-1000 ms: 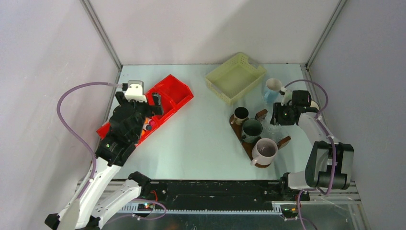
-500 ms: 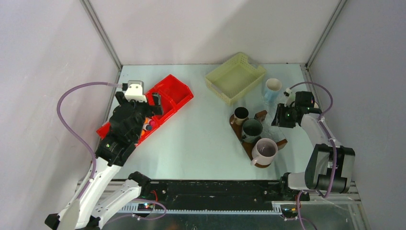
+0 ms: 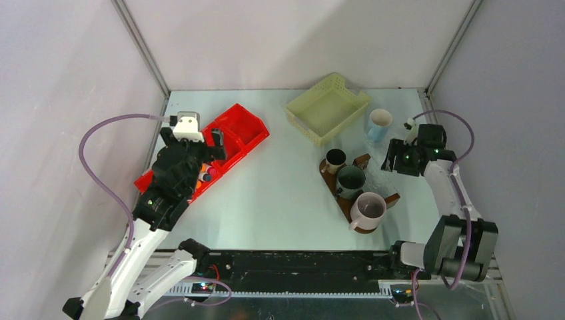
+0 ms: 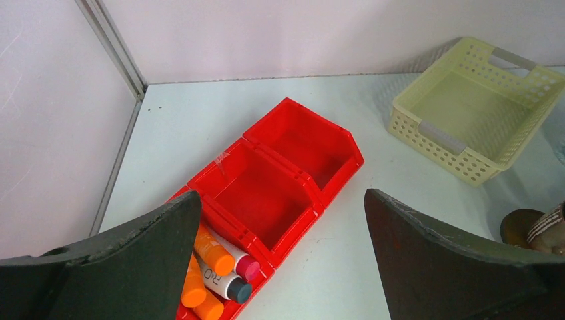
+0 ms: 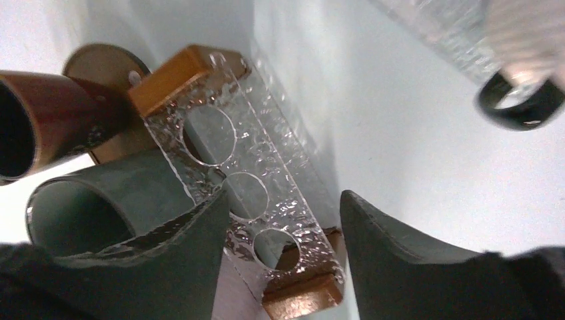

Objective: Prepare toiletry sets of a toothbrush and toothpaste on the tray
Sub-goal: Adjust the toothpaste holder at the center of the board.

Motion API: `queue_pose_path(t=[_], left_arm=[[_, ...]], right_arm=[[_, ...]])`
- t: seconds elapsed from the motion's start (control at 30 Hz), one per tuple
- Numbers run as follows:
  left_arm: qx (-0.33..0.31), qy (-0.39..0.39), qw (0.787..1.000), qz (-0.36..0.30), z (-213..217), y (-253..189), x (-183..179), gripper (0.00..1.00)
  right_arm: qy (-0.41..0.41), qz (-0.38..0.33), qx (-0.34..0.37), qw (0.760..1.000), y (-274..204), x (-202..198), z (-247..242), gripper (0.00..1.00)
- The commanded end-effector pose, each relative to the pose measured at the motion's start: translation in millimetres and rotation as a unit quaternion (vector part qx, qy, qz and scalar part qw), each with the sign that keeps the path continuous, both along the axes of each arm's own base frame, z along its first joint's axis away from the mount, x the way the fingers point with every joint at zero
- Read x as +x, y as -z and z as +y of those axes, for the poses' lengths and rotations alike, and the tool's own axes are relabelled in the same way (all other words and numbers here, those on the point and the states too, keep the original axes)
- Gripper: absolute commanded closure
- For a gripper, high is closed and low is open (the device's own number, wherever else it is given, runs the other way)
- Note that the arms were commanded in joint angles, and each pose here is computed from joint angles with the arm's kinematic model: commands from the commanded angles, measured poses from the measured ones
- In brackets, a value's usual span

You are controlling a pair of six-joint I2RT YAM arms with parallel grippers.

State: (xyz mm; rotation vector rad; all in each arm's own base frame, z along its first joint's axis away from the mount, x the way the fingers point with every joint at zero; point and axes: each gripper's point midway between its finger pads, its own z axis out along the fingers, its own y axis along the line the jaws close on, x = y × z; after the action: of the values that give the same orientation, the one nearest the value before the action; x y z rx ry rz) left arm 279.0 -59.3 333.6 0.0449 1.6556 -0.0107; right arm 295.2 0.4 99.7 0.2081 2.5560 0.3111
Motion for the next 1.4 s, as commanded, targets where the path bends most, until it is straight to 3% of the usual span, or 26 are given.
queue_pose_path(t=[0.0, 0.1, 0.13, 0.2, 0.33, 0.43, 0.57, 0.77, 0.93, 1.1, 1.37], left_arm=[[-0.013, -0.011, 1.000, -0.011, 3.6, -5.3, 3.8, 0.00], [-0.019, -0.018, 1.000, -0.008, 4.8, -3.7, 5.9, 0.00], [-0.021, -0.021, 1.000, -0.005, 5.5, -2.8, 6.6, 0.00], [-0.027, -0.027, 0.999, -0.002, 6.3, -1.8, 8.2, 0.00], [-0.046, -0.048, 0.998, 0.011, 8.8, 2.2, 11.5, 0.00], [-0.059, -0.065, 0.996, 0.023, 11.2, 7.5, 13.6, 0.00], [-0.066, -0.112, 0.990, 0.048, 24.0, 23.4, 11.1, 0.00], [-0.058, -0.182, 0.976, 0.107, 45.4, 65.2, 7.2, 0.00], [-0.080, -0.241, 0.955, 0.151, 65.8, 99.8, 3.2, 0.01], [-0.118, -0.295, 0.930, 0.185, 84.4, 127.8, 1.7, 0.03], [-0.110, -0.365, 0.890, 0.249, 103.9, 169.9, -0.3, 0.14]], right_arm=[[0.024, -0.103, -0.042, 0.994, -68.5, 16.7, -16.1, 0.31], [0.040, -0.159, -0.069, 0.984, -102.7, 8.9, -23.5, 0.16], [0.046, -0.171, -0.074, 0.981, -110.0, 6.4, -25.0, 0.06], [0.064, -0.212, -0.086, 0.971, -133.8, -4.6, -27.7, 0.01], [0.125, -0.259, -0.120, 0.950, -156.7, -21.8, -38.3, 0.01], [0.235, -0.281, -0.180, 0.913, -170.2, -38.1, -66.8, 0.01], [0.216, -0.348, -0.203, 0.889, -191.6, -53.4, -53.7, 0.01], [0.176, -0.445, -0.155, 0.864, -200.9, -80.9, -36.3, 0.01], [0.144, -0.477, -0.125, 0.858, -194.7, -87.2, -21.7, 0.00], [0.152, -0.523, -0.109, 0.831, -195.9, -95.6, -21.1, 0.01], [0.163, -0.540, -0.090, 0.821, -189.4, -100.9, -21.8, 0.01]])
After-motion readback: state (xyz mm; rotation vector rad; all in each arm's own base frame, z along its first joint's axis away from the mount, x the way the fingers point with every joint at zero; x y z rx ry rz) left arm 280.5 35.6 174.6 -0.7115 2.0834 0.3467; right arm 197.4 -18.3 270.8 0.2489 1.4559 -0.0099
